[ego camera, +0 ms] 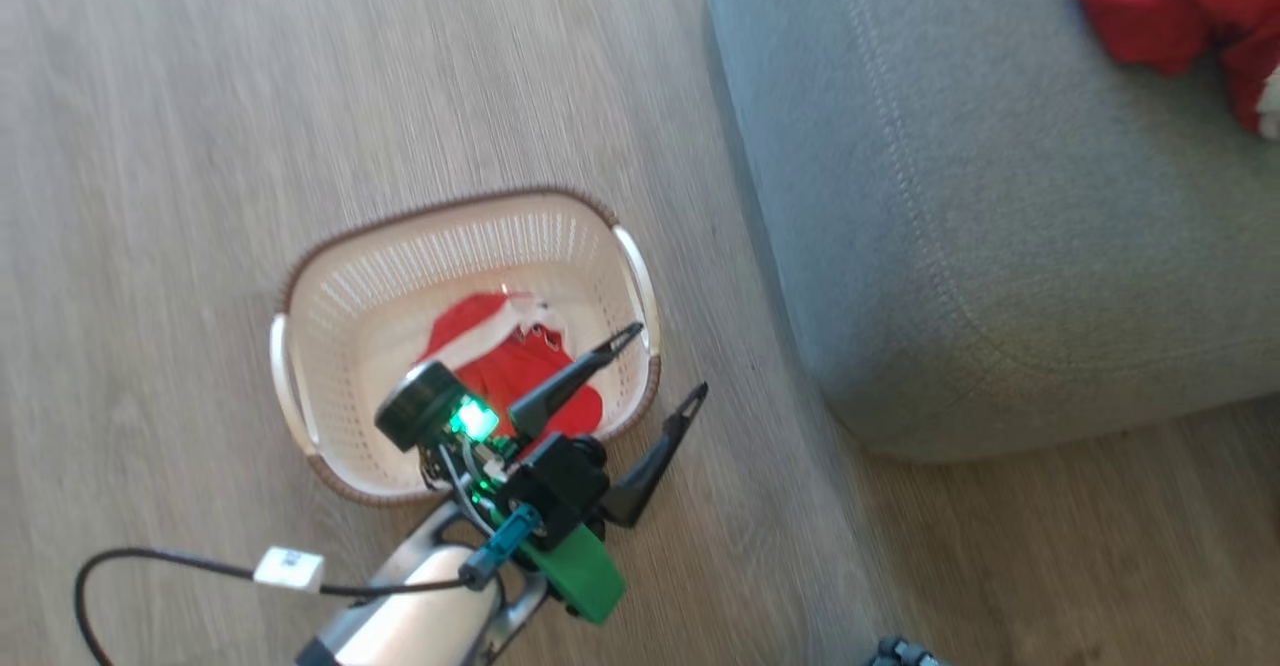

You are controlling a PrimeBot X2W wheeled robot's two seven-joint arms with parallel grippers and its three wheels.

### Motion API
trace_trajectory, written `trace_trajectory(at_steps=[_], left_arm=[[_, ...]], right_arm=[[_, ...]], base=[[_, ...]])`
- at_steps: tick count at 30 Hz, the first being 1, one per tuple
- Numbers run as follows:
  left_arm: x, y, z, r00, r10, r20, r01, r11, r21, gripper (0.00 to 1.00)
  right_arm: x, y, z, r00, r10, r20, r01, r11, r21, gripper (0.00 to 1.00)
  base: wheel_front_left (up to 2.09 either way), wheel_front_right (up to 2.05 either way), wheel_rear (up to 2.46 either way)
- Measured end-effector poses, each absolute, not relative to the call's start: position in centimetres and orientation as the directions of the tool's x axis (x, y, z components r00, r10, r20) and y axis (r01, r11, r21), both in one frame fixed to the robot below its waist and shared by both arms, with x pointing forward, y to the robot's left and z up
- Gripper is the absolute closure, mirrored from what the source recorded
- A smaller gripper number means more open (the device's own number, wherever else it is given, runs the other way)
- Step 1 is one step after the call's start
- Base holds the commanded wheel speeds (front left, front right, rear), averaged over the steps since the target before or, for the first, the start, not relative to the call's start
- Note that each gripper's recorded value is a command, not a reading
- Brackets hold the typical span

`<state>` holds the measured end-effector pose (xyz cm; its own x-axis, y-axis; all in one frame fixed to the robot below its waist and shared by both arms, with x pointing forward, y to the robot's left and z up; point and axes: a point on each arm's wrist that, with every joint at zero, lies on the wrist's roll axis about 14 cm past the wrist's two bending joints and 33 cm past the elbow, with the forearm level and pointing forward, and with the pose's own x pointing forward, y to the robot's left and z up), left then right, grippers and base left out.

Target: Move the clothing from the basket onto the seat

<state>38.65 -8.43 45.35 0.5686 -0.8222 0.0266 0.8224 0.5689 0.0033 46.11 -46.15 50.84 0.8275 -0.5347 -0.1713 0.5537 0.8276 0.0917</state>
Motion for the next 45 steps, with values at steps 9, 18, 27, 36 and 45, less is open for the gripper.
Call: trace_trajectory(at_steps=[9, 18, 27, 36, 45], left_arm=[[37.0, -7.4, 49.6, 0.645, -0.759, 0.088, 0.761, 0.649, 0.019, 0.0], [36.6, -3.4, 53.2, 0.779, -0.607, 0.158, 0.614, 0.79, 0.007, 0.0], [36.2, 3.3, 53.7, 0.909, -0.383, 0.166, 0.39, 0.921, -0.009, 0.0], [34.5, 9.2, 53.7, 0.972, -0.161, 0.17, 0.169, 0.985, -0.033, 0.0], [33.3, 13.3, 52.8, 0.99, 0.01, 0.142, -0.002, 0.998, -0.055, 0.0]], right_arm=[[45.2, -42.7, 59.0, 0.904, -0.418, 0.083, 0.391, 0.891, 0.23, 0.0], [42.5, -35.4, 61.6, 0.955, -0.203, 0.218, 0.137, 0.949, 0.283, 0.0], [40.7, -28.4, 61.3, 0.959, -0.041, 0.28, -0.066, 0.93, 0.362, 0.0], [37.8, -22.9, 57.0, 0.973, 0.031, 0.229, -0.14, 0.865, 0.481, 0.0], [34.6, -18.4, 52.1, 0.988, 0.1, 0.12, -0.145, 0.868, 0.476, 0.0]], base=[[0.0, 0.0, 0.0], [0.0, 0.0, 0.0], [0.0, 0.0, 0.0], [0.0, 0.0, 0.0], [0.0, 0.0, 0.0]])
